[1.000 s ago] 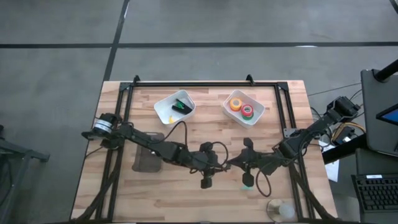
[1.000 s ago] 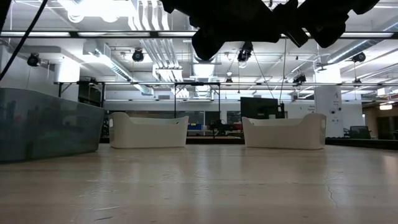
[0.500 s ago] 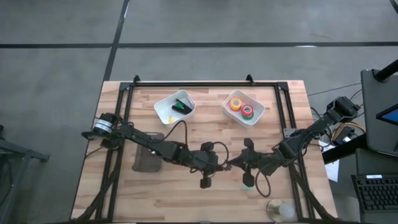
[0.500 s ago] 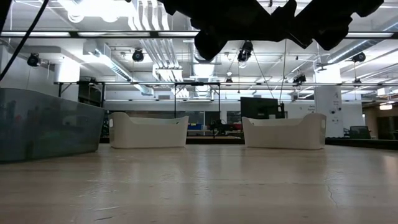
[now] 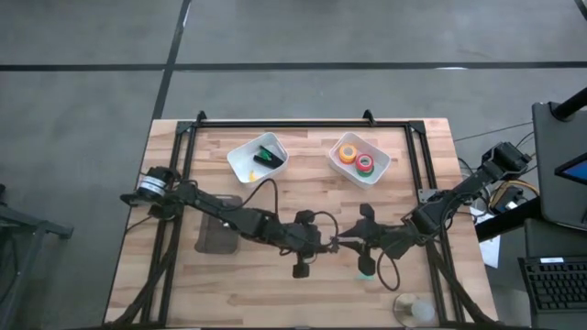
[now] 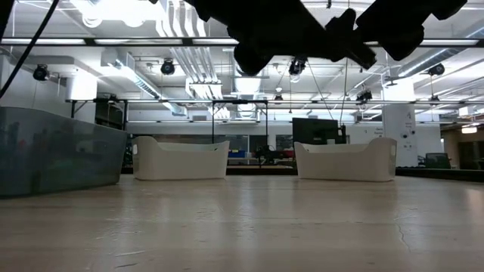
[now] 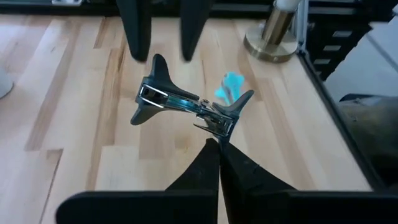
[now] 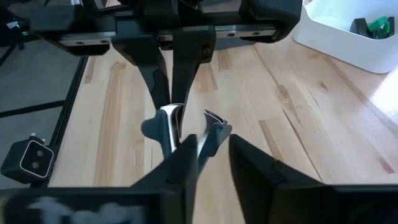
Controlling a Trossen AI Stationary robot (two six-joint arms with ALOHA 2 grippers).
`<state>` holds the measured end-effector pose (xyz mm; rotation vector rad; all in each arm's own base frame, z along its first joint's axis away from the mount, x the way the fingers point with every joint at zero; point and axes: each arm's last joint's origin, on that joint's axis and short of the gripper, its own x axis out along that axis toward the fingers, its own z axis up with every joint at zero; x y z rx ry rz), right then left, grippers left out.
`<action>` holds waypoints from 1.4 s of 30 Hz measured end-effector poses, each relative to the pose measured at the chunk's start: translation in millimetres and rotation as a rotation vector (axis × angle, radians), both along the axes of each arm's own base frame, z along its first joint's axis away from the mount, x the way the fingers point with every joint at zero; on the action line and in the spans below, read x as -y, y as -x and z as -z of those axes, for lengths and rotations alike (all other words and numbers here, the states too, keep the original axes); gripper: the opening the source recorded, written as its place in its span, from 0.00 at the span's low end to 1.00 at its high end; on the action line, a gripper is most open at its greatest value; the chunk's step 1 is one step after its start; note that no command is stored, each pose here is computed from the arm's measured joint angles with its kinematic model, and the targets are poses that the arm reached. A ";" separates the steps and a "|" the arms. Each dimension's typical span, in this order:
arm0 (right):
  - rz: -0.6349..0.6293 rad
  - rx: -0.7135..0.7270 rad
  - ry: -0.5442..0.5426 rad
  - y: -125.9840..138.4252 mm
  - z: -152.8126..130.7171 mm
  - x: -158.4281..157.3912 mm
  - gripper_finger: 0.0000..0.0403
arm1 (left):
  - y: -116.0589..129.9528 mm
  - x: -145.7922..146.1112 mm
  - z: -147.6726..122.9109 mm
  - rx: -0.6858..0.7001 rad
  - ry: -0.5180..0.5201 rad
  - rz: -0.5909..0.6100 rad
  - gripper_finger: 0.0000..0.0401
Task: Pick and place Stapler, Stapler remover, tape
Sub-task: Put the black staple remover into the black bin
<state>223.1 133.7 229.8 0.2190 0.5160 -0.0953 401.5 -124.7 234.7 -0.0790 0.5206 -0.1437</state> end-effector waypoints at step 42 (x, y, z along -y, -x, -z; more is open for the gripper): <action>-0.007 -0.020 0.034 2.8 6.1 2.0 0.47 | 187.7 -34.8 14.5 -1.033 0.001 -0.819 0.02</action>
